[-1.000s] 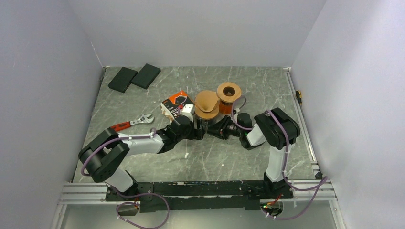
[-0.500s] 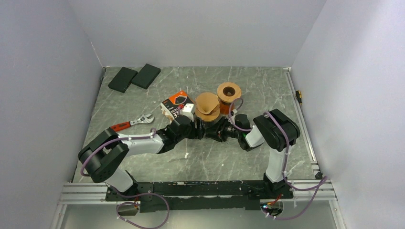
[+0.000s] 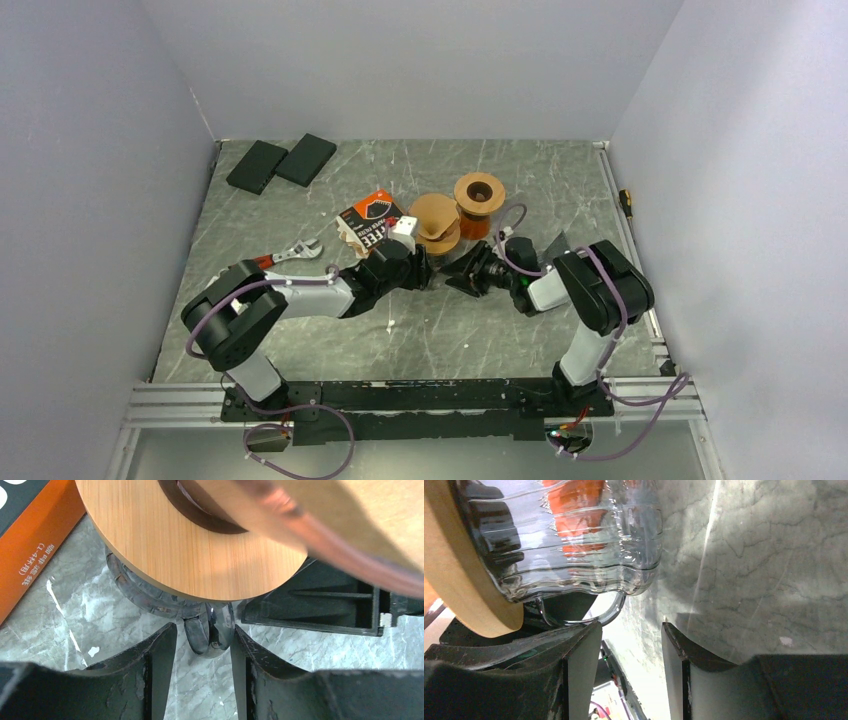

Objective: Place the coffee filter in the dripper

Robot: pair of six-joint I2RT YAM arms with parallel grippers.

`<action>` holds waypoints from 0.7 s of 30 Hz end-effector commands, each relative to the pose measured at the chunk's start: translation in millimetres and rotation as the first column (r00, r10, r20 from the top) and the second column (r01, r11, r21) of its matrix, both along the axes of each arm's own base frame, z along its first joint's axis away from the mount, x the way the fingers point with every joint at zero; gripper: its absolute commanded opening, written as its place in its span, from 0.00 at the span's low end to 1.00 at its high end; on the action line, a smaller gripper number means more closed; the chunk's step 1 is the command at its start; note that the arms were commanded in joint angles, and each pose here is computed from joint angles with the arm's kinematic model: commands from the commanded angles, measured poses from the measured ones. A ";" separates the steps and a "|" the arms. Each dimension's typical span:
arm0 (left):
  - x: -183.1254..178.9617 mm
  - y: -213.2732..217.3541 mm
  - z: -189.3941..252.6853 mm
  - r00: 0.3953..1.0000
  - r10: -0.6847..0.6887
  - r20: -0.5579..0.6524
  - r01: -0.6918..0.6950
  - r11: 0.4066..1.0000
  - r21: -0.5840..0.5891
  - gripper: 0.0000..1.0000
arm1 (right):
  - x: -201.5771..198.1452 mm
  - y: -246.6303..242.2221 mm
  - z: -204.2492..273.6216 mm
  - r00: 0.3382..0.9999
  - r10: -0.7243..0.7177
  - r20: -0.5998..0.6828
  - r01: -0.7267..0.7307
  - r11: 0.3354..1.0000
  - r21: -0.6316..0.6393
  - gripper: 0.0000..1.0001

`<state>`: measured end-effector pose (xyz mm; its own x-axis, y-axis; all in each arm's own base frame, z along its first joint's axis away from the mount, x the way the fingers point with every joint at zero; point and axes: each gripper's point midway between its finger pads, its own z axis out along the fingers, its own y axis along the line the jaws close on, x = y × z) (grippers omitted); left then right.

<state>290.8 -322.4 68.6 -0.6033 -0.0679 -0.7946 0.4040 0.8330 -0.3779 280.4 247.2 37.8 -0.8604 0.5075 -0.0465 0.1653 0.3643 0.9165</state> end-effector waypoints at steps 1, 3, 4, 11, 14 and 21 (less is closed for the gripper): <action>11.6 -9.1 21.4 0.997 0.003 0.076 -0.001 1.000 -0.019 0.47 | 5.2 -8.2 8.8 0.997 -0.003 0.072 0.007 0.999 -0.049 0.52; 11.3 -8.4 20.6 0.997 -0.002 0.074 0.002 1.000 -0.003 0.45 | 6.9 -10.5 10.9 0.997 -0.003 0.083 0.009 0.998 -0.066 0.52; 11.2 -8.3 19.6 0.997 -0.009 0.076 0.008 1.000 0.005 0.43 | 8.2 -12.1 12.2 0.996 -0.003 0.092 0.010 0.997 -0.076 0.52; 7.9 -1.3 14.0 0.997 -0.011 0.077 0.007 0.999 0.041 0.35 | 10.1 -16.3 20.3 0.994 -0.014 0.108 0.023 0.996 -0.081 0.52; 6.3 4.3 13.0 0.997 -0.007 0.078 0.002 0.998 0.061 0.32 | 11.2 -15.7 26.2 0.993 -0.013 0.116 0.022 0.997 -0.077 0.52; 0.2 18.6 16.0 0.997 0.006 0.080 -0.013 0.996 0.090 0.29 | 17.2 -23.2 37.8 0.987 -0.014 0.162 0.037 0.990 -0.139 0.53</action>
<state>291.4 -315.1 73.5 -0.5603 0.0049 -0.8283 0.4374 0.8509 -0.2908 282.0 228.0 54.2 -0.8479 0.5071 -0.1549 0.1115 0.4562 0.8829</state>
